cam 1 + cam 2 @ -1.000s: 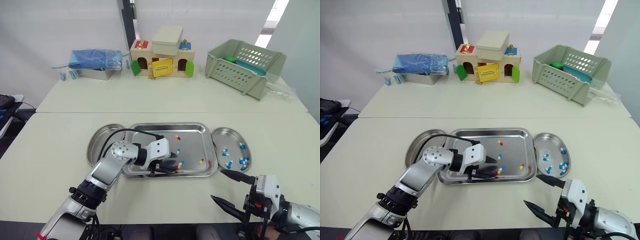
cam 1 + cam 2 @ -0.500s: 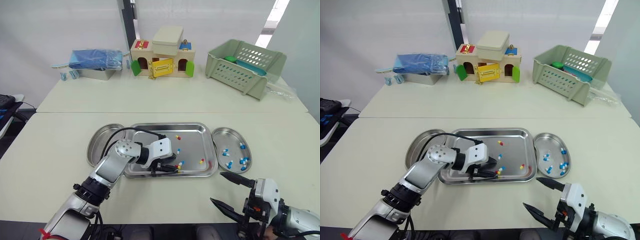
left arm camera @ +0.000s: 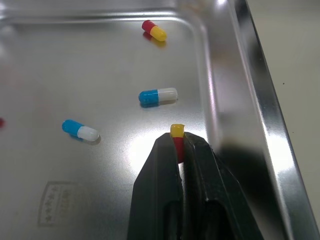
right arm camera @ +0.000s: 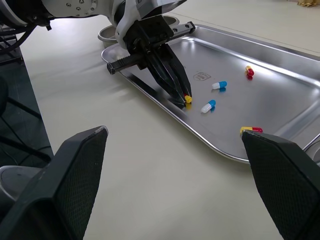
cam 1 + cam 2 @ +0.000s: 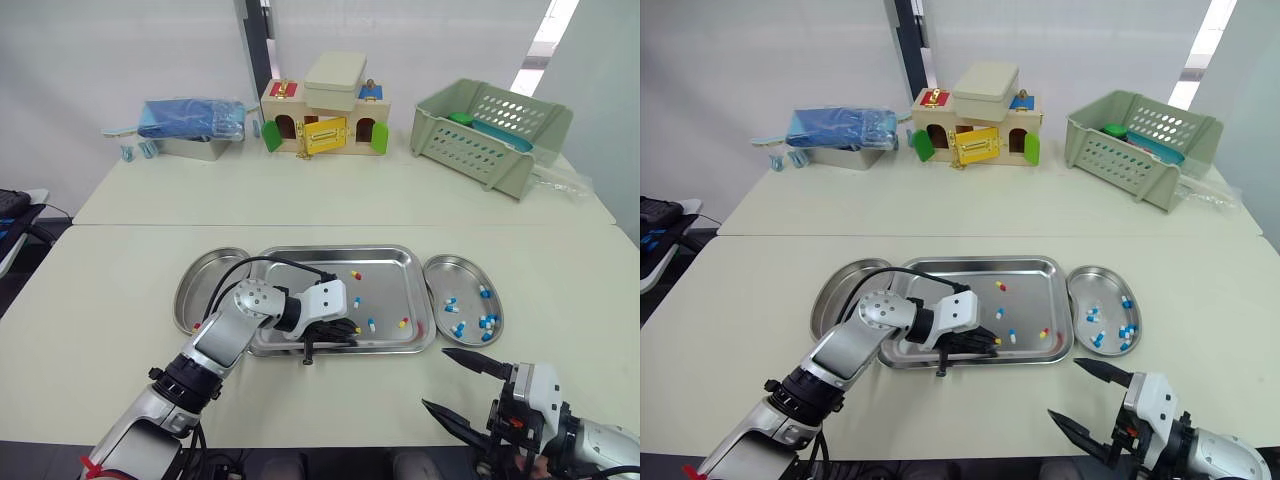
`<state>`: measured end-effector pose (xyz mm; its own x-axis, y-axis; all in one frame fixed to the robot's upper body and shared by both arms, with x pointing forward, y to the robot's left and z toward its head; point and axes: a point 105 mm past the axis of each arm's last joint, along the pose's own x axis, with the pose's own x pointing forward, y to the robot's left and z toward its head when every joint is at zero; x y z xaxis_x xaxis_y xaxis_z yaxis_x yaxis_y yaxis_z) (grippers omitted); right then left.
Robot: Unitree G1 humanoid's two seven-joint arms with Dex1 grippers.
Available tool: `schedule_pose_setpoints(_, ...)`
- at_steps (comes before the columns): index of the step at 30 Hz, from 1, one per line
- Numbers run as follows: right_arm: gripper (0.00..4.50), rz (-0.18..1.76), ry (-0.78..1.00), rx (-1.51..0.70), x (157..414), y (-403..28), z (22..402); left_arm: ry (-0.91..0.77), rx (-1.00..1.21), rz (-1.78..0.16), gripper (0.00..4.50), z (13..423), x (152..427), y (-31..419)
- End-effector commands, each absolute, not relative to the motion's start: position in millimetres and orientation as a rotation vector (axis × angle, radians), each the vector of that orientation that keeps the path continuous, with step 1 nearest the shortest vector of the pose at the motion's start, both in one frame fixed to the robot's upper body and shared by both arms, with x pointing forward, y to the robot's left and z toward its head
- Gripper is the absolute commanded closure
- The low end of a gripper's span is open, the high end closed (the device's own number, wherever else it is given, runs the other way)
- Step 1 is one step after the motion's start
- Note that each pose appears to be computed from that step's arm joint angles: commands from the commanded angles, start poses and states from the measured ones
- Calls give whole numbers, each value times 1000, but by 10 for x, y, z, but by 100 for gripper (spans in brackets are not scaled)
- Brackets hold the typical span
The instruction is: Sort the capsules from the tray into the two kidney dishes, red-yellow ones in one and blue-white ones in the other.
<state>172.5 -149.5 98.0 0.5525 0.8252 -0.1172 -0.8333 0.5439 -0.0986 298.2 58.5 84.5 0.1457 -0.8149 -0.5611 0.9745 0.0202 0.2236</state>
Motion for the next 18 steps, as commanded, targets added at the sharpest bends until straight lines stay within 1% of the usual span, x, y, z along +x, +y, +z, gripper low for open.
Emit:
schedule_pose_setpoints(1, 0, 990, 31, -160, 1722, -1470, 1024, 318, 676, -1431, 446, 832, 2962, 577)
schedule_pose_setpoints(5, 0, 990, 30, -160, 1719, -1469, 1022, 303, 663, -1434, 446, 870, 2955, 575)
schedule_pose_setpoints(10, 0, 1007, 33, -162, 1684, -1477, 1022, 260, 610, -1398, 446, 1082, 2966, 647)
schedule_pose_setpoints(14, 0, 1062, 44, -179, 1634, -1479, 1017, 248, 576, -1310, 446, 1264, 2971, 848)
schedule_pose_setpoints(18, 0, 1137, 51, -205, 1614, -1468, 1016, 263, 537, -1154, 446, 1429, 2967, 1185)
